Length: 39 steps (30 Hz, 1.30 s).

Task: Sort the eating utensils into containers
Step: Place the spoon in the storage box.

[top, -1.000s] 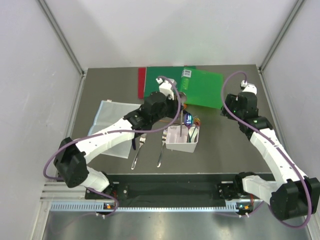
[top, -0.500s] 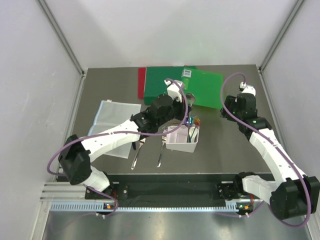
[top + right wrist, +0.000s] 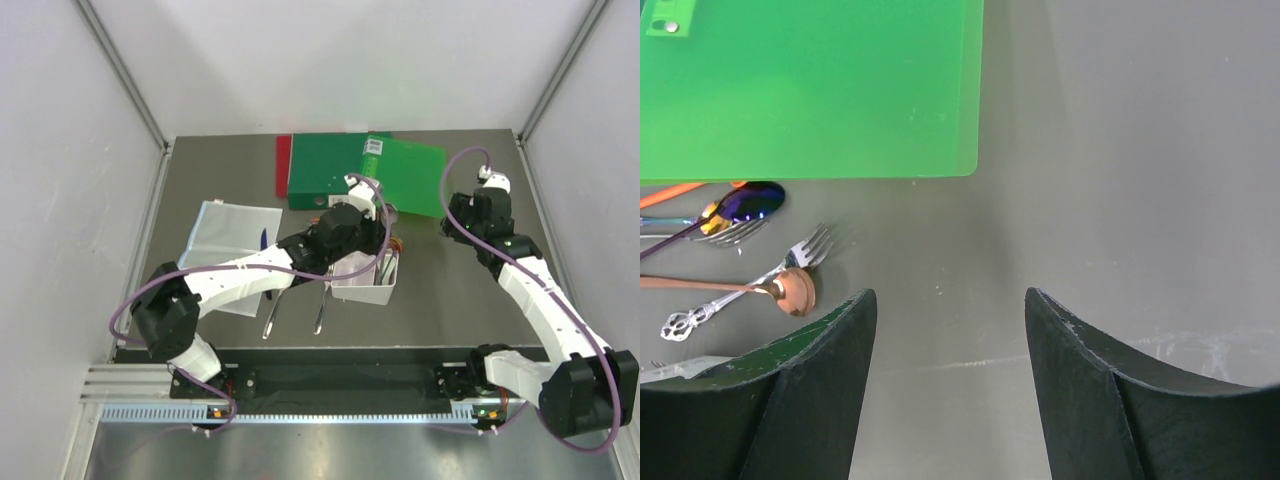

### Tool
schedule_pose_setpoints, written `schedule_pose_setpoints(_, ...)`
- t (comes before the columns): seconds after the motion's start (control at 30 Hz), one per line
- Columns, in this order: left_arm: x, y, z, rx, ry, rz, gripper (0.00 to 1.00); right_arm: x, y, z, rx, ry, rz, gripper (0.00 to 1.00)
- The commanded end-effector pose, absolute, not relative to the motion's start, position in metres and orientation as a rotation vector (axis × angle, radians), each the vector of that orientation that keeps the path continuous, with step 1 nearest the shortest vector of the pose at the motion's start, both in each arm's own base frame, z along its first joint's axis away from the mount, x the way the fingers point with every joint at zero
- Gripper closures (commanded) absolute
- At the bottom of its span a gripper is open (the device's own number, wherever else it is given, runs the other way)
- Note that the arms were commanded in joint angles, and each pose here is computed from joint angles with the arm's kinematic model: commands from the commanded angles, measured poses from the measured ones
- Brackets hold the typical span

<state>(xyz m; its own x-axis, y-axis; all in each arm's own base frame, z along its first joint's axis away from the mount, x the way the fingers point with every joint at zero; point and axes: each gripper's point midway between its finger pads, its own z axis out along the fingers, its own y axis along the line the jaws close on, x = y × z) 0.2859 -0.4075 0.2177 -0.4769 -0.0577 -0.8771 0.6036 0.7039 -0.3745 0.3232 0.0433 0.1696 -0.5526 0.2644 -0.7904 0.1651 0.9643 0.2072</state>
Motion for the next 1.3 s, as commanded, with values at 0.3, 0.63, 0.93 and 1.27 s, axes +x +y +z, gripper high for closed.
schedule_pose_setpoints(0.3,0.280,-0.400,0.228,0.392,1.848,-0.836,1.00,0.330,0.043,0.175,0.305,2.143,0.161,0.39)
schedule_pose_setpoints(0.63,0.276,-0.401,0.228,0.409,1.854,-0.842,0.96,0.331,0.044,0.177,0.306,2.138,0.168,0.39)
schedule_pose_setpoints(0.93,0.265,-0.399,0.214,0.401,1.889,-0.873,0.82,0.328,0.043,0.175,0.312,2.140,0.168,0.39)
schedule_pose_setpoints(1.27,0.260,-0.398,0.216,0.401,1.882,-0.873,0.71,0.326,0.044,0.177,0.317,2.137,0.176,0.39)
